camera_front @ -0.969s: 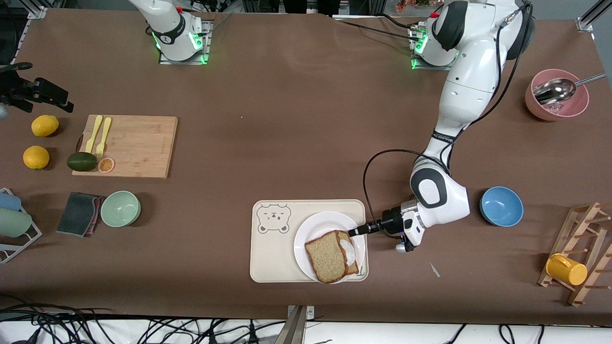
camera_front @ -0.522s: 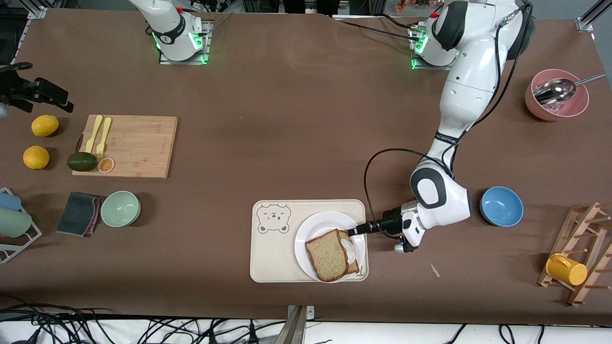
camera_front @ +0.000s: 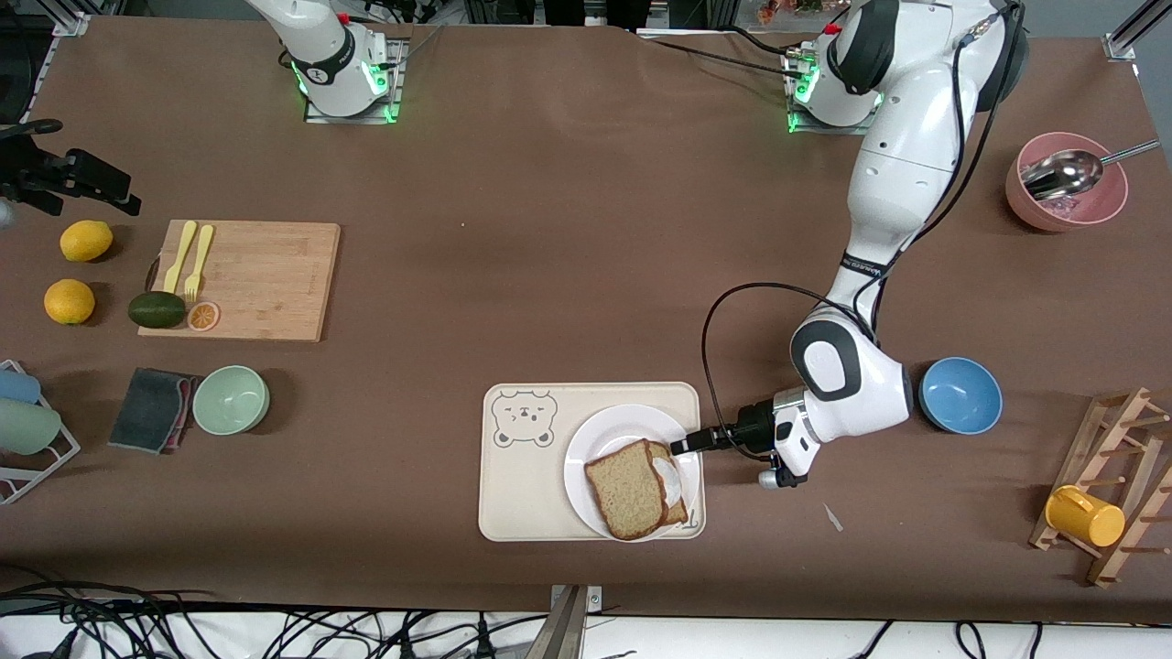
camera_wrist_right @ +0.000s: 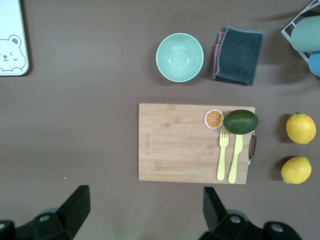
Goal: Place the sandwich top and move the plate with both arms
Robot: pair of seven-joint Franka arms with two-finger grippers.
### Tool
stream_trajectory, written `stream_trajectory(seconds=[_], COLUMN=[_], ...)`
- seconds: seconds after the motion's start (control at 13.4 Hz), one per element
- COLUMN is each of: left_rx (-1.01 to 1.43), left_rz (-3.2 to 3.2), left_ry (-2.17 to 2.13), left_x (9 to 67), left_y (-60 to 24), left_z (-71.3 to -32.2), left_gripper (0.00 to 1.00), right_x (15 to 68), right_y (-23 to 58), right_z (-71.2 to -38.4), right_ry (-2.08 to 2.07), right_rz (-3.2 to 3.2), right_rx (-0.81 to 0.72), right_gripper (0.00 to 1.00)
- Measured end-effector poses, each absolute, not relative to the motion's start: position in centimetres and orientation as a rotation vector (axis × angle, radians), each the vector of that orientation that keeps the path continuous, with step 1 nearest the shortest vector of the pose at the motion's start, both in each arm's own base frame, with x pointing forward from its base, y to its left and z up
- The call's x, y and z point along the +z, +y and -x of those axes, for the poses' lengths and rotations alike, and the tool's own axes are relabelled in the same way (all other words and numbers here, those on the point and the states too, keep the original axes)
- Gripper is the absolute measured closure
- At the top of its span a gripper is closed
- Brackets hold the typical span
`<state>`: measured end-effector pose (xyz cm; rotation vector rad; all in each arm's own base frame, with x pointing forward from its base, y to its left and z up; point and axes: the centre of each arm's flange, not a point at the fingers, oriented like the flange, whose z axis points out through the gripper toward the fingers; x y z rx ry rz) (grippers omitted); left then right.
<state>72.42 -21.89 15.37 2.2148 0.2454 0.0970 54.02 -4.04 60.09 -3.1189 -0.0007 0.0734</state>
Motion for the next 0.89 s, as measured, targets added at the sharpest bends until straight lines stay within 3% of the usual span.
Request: stream_trajectory(seconds=[0.15,0.45,0.75,0.89], left_rx=[0.088,0.092,0.080,0.082], left_rz=[-2.228,-2.261,-2.300,-2.343], left_ry=[0.220,0.186,0.136,0.091], left_x=[15.4,16.1,16.5,17.3], left_y=[-22.0,-21.0,-20.3,-19.7], left_z=[-72.3,-72.6,-72.6,-72.5], left_gripper=[0.44,0.30,0.29,0.24], right_x=[60.1,60.1,60.1,60.1], right_y=[-4.0,-4.0,-4.0,-4.0], right_z=[-54.0,-54.0,-54.0,-54.0], right_ry=[-0.001,-0.001,-0.001,-0.001], right_rz=[3.119,3.119,3.119,3.119], right_rx=[0.073,0.073,0.073,0.073], right_gripper=[0.00,0.00,0.00,0.00])
